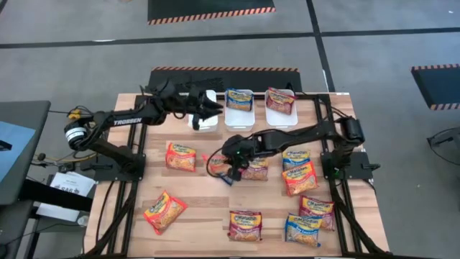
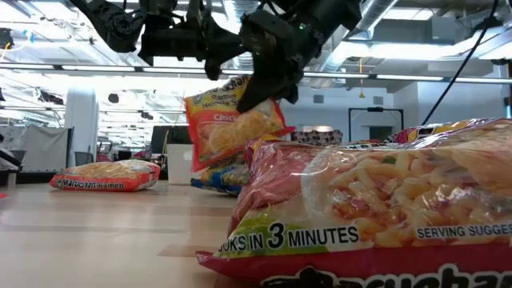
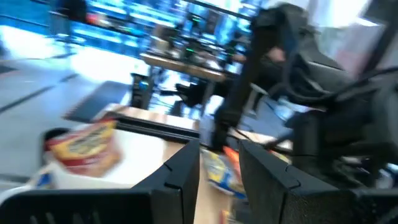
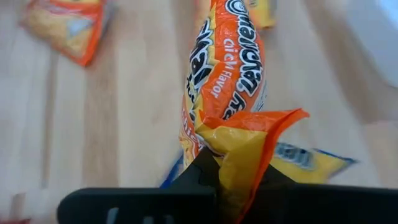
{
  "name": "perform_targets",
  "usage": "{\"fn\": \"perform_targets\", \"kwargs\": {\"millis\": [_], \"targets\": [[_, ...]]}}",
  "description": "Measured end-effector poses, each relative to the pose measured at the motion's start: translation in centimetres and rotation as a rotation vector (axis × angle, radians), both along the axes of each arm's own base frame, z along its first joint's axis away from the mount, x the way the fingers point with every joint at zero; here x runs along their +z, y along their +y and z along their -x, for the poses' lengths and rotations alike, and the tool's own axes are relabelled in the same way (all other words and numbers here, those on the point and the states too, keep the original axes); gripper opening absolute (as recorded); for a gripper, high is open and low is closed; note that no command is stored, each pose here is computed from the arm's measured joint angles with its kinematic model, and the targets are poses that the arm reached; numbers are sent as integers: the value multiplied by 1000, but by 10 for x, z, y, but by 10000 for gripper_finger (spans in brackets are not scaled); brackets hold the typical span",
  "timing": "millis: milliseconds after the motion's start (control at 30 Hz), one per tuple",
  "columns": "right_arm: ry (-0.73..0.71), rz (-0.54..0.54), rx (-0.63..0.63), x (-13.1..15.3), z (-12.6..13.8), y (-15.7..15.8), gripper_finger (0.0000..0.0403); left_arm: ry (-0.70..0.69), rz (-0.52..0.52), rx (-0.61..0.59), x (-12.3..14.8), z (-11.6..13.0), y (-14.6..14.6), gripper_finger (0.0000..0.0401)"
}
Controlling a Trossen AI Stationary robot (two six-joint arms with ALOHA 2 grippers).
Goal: Sort Maruchan noodles
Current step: Put the orange noodle pack into the left white bin
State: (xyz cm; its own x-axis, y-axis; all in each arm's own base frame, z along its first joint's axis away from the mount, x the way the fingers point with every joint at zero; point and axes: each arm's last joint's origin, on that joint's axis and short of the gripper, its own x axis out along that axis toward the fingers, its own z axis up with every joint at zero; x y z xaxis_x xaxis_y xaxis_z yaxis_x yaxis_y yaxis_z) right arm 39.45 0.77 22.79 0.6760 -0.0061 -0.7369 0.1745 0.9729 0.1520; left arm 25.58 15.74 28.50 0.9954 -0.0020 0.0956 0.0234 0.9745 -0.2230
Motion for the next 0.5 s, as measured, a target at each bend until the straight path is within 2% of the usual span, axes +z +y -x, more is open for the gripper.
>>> {"fn": "perform_targets", "kwargs": {"millis": [100, 167, 367, 500], "targets": [[-34, 39, -17, 13, 4, -3, 28, -9, 61, 112, 0, 4, 9, 99], [-35, 46, -20, 20, 10, -5, 28, -18, 95, 138, 1, 5, 11, 99], [-41, 100, -31, 36, 21, -7, 28, 7, 29, 35, -1, 5, 8, 101], [-35, 132, -13, 48, 31, -10, 28, 5, 30, 58, -1, 6, 10, 118]]}}
